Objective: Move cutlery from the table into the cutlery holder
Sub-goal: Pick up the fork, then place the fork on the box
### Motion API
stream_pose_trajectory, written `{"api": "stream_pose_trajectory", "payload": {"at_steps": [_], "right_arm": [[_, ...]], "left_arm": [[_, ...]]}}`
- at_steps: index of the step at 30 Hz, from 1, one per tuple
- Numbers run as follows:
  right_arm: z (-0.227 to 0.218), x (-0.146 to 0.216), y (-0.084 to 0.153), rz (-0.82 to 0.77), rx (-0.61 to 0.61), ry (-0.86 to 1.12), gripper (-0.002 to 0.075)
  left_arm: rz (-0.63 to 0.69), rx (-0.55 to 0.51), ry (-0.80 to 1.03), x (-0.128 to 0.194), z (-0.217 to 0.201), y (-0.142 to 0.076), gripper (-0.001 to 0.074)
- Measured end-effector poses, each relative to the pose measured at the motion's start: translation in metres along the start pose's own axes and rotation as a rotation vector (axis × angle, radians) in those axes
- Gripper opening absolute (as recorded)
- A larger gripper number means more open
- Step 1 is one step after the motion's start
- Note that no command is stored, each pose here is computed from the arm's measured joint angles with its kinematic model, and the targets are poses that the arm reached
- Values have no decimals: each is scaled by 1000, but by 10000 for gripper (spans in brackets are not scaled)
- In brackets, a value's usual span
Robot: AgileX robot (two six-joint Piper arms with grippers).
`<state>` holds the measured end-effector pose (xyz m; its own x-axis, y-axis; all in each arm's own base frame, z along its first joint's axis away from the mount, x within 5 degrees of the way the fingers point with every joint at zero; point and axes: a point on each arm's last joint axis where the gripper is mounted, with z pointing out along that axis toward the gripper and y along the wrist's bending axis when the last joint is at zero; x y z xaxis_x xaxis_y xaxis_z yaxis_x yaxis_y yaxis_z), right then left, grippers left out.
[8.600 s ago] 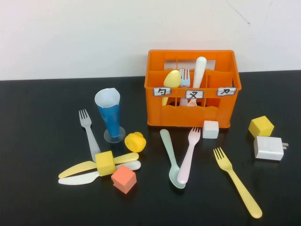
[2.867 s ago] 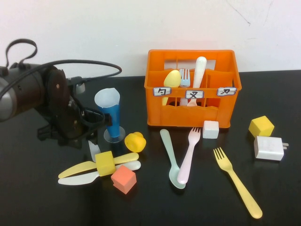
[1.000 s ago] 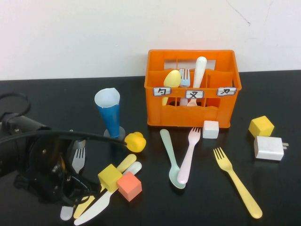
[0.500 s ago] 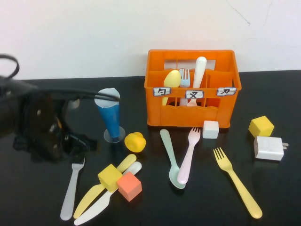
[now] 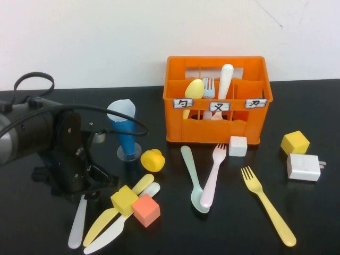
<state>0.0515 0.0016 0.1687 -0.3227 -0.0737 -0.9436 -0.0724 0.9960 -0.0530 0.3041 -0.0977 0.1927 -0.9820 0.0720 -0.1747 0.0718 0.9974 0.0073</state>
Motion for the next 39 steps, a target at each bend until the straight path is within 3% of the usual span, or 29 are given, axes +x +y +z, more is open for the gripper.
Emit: {"api": "stream_pose_trajectory", "payload": {"at_steps": [10, 16, 25, 31, 39], "right_arm": [[0, 0, 0, 0, 0, 0, -3], [0, 0, 0, 0, 0, 0, -3], [0, 0, 0, 0, 0, -1, -3], [0, 0, 0, 0, 0, -1, -3], [0, 0, 0, 0, 0, -1, -3]], "left_arm": [[0, -9, 37, -3, 11, -1, 300], [-10, 2, 42, -3, 12, -3, 102], [14, -19, 15, 8, 0, 4, 103], [11, 24, -157, 43, -45, 15, 103], [-5, 132, -550, 79, -117, 26, 103]]}}
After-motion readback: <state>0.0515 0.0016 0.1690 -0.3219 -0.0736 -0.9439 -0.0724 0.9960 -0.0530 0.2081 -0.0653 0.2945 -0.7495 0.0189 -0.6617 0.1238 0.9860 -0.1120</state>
